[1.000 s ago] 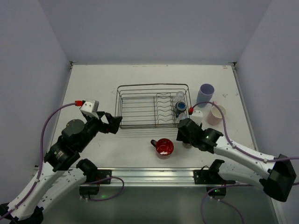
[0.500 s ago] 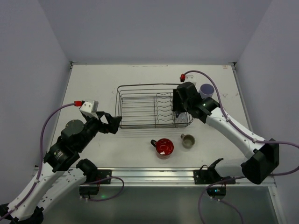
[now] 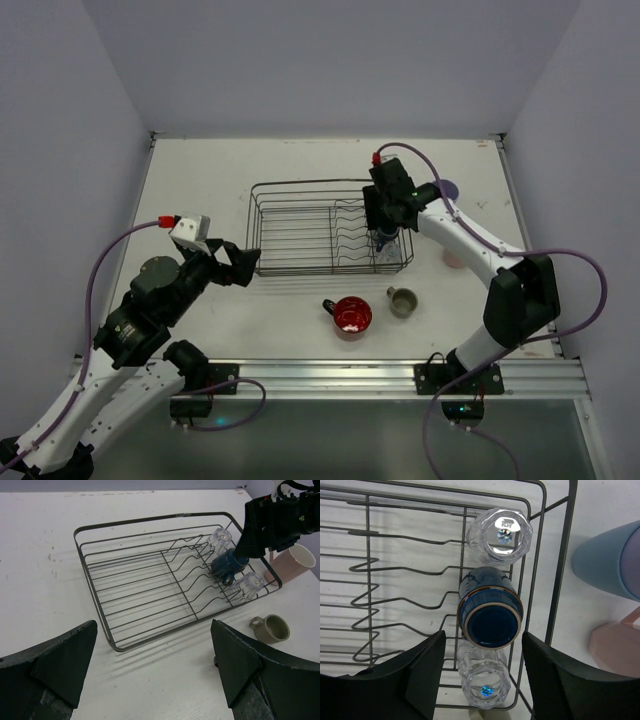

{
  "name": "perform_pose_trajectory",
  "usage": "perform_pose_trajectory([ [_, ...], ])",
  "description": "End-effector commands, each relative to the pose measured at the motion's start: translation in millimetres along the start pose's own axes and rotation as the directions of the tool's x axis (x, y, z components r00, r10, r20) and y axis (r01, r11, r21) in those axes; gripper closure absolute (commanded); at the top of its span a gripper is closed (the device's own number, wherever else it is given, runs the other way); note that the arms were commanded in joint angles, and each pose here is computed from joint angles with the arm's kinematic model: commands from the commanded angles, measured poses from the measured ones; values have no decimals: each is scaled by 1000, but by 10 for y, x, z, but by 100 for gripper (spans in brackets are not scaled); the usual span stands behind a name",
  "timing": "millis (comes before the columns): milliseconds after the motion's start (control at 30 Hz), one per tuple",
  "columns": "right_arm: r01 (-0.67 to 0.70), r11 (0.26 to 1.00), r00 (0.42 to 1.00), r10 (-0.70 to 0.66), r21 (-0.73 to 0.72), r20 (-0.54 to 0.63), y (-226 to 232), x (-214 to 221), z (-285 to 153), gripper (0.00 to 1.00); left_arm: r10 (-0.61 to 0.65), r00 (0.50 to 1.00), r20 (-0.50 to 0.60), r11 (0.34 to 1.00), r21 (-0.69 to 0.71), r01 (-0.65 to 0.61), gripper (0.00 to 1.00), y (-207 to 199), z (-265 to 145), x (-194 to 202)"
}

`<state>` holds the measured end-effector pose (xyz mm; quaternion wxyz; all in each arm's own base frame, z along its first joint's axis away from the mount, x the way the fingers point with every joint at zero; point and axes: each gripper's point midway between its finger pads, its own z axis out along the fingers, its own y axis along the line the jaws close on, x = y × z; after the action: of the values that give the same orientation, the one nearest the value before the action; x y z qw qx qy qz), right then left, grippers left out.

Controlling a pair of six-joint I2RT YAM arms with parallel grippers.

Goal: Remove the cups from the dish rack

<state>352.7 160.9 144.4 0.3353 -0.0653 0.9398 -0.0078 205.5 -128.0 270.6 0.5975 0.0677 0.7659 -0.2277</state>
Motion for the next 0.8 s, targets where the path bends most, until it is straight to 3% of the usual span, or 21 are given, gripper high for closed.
perform_pose_trajectory([
  [0, 54, 998, 998, -53, 28, -22, -147, -102, -2, 35, 24, 1000, 1, 1000, -1, -24, 0, 18, 17, 0],
  [367, 96, 995, 989, -99, -36, -112, -33, 76, 247, 28, 27, 1000, -14, 1000, -7, -27, 0, 29, 55, 26],
  [767, 128, 992, 981, -127, 0, -147, -87, 114, 417, 24, 29, 999, -19, 1000, -11, -29, 0, 39, 67, 36],
])
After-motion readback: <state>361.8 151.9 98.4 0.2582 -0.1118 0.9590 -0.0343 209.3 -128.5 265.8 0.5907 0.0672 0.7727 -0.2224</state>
